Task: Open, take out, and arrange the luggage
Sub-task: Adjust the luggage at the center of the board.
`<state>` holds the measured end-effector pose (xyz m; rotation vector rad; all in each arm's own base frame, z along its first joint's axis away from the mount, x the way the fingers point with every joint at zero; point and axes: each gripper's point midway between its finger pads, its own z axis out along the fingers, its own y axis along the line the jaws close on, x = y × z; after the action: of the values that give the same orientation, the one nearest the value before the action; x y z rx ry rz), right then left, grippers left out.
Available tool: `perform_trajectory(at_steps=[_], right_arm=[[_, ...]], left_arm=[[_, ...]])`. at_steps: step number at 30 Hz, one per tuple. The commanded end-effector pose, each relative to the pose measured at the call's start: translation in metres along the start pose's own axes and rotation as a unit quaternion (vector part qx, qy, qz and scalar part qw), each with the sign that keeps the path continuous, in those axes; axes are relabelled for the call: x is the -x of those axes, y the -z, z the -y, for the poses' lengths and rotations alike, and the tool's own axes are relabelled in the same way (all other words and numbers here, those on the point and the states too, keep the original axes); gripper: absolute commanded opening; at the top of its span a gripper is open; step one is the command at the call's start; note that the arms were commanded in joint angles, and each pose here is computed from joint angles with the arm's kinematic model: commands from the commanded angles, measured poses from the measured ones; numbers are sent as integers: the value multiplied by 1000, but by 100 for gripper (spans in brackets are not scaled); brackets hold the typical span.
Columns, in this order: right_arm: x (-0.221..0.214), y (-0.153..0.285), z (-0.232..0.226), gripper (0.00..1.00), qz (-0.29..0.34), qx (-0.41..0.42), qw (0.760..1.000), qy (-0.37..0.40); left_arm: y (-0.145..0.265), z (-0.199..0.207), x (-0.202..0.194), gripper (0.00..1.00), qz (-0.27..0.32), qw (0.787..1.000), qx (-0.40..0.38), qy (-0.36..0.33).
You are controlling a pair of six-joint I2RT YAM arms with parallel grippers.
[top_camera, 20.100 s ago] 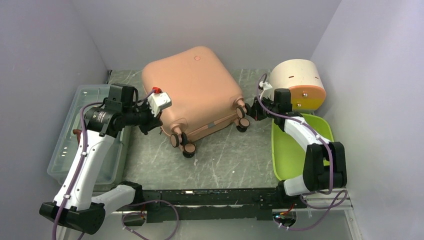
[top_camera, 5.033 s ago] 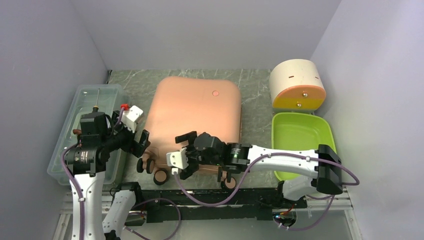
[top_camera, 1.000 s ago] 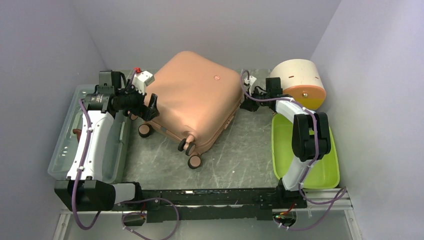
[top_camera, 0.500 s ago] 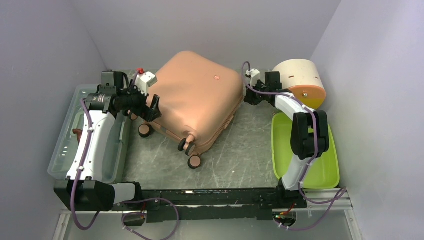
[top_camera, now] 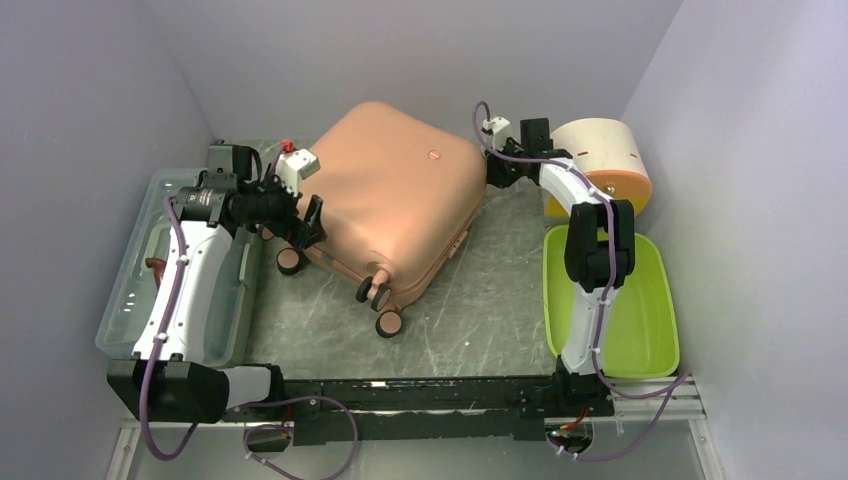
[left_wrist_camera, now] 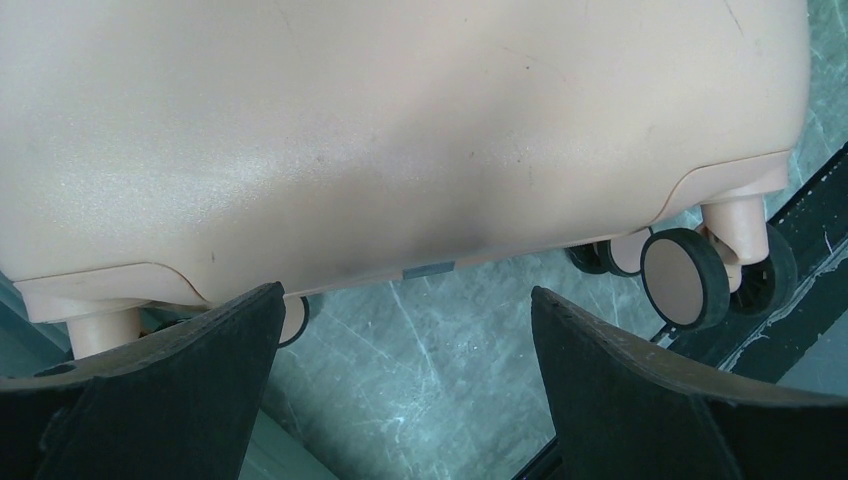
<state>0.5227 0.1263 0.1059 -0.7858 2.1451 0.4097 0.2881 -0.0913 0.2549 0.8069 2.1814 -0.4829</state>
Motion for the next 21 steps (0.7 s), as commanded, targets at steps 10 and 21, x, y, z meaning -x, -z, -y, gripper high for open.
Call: perform_trajectory(at_steps=[10,21], right_arm=[[54,-5,42,0,56,-24,991,123],[28,-6,22,0,47,7,992,115]], left_arm=[[12,-51,62,99,84,988,125,-25],[-31,-223,163,99,145,913,379,32]])
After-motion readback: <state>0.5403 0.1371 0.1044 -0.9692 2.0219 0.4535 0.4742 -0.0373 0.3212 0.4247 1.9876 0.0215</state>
